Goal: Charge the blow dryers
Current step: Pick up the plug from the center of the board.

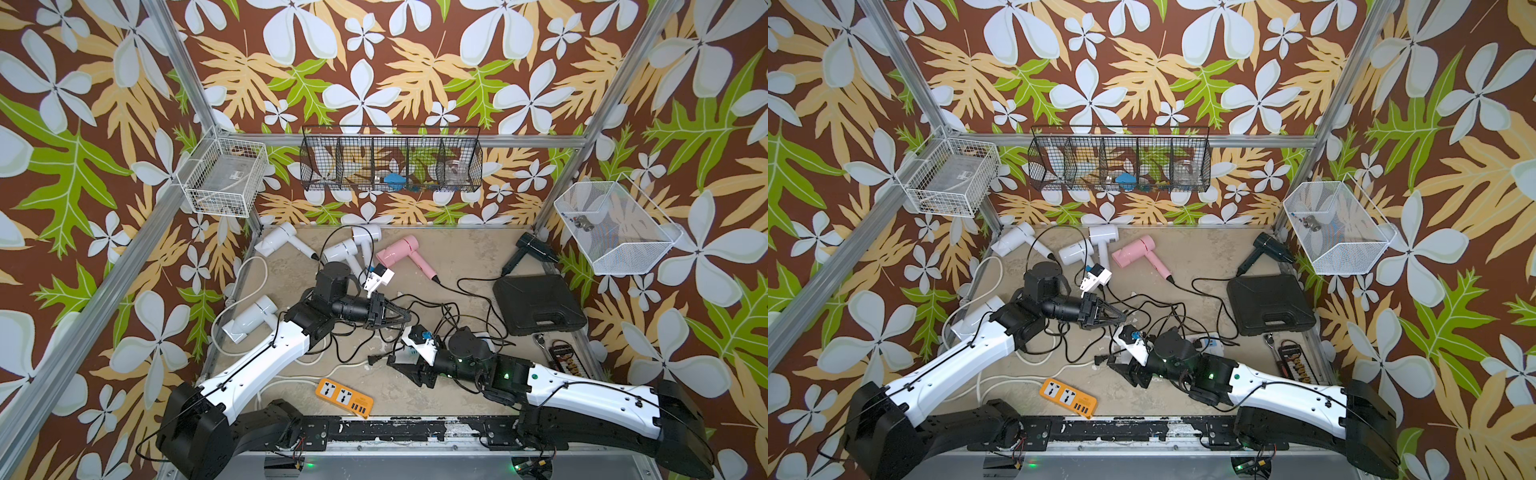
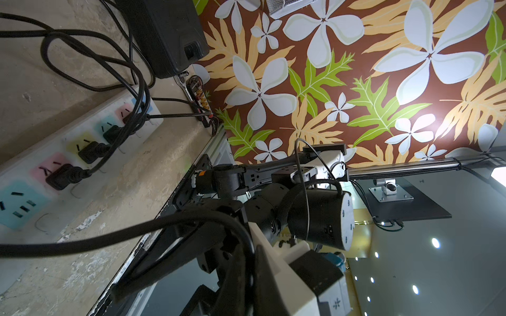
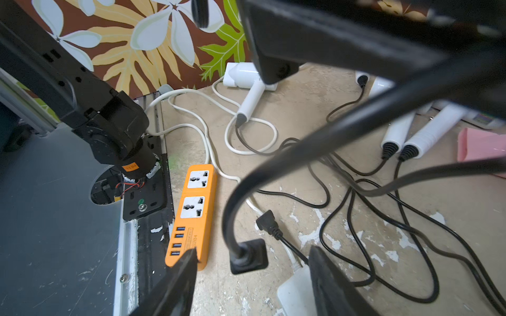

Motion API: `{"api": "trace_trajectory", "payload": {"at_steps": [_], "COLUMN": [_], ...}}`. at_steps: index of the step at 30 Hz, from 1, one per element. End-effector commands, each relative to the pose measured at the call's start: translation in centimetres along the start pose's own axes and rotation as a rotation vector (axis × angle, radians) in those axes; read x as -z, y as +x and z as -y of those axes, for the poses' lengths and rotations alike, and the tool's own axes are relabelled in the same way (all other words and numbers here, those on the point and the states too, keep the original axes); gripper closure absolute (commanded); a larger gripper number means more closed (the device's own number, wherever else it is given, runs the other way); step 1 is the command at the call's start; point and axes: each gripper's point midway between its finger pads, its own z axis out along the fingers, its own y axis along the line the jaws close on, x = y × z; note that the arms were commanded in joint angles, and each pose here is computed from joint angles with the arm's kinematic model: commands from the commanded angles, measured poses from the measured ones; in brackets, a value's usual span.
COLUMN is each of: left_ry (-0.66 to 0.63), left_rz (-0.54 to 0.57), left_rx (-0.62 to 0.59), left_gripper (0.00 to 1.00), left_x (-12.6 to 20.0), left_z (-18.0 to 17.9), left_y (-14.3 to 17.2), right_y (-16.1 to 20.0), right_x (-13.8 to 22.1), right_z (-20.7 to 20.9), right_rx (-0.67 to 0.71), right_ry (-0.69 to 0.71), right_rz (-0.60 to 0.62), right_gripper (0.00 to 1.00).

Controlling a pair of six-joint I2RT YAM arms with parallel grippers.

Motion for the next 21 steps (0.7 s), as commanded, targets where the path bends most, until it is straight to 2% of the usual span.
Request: {"api": "trace_trajectory", "payload": {"at_steps": [1,11,21], "left_ry": [0.031,0.043,0.052], "left_rz": [-0.001,-0.006,-0.008], "left_rx": [-0.025,-0.018,-0.018], "left_gripper": [1.00,1.00,1.00], "left_x": [0.0,0.0,-0.1], "left_z": [0.7,0.7,0.7], "left_y": [-0.2,-0.2,-0.2], "right_y": [-0.8,-0.6,0.1], "right_x": [-0.2,-1.1,-1.9], "right_z": [-0.7,-0.1,-0.1], "right_rx": [0.013,0.012,0.012], "right_ry": [-0.042,-0.013,-0.014], "right_rz": [0.028,0.032,0.000], "right_gripper": [0.36,0.57,0.61]}}
